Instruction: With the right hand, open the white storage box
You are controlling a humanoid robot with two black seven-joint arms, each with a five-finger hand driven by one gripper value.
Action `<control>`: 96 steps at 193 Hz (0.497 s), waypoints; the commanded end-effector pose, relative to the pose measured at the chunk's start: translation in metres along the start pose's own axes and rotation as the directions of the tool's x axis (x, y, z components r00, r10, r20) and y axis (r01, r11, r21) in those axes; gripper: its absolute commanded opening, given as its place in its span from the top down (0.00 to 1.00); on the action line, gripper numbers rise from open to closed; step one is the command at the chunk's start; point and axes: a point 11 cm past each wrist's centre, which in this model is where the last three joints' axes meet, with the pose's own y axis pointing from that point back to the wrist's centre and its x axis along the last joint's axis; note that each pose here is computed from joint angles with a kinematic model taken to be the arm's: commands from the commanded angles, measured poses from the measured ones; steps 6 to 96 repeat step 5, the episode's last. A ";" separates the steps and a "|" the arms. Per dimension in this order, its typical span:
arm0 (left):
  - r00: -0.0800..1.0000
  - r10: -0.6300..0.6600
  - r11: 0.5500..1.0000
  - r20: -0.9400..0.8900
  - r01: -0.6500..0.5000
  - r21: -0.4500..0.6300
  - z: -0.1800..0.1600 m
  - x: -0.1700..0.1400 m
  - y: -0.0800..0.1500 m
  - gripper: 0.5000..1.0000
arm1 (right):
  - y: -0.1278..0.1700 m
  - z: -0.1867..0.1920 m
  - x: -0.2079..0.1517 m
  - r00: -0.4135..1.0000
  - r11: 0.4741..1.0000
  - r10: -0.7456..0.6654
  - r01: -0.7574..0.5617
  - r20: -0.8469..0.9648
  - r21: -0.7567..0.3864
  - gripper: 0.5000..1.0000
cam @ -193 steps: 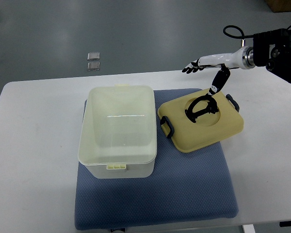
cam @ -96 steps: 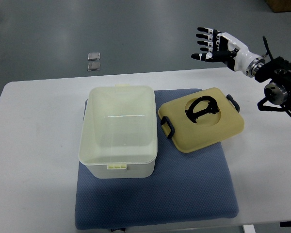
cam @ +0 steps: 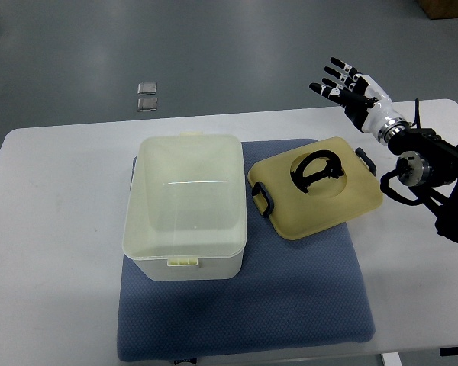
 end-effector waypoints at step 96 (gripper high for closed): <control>1.000 0.000 1.000 0.000 0.000 0.000 0.000 0.000 0.000 0.00 | 0.000 -0.001 0.001 1.000 1.000 0.001 -0.001 0.000 0.003 0.15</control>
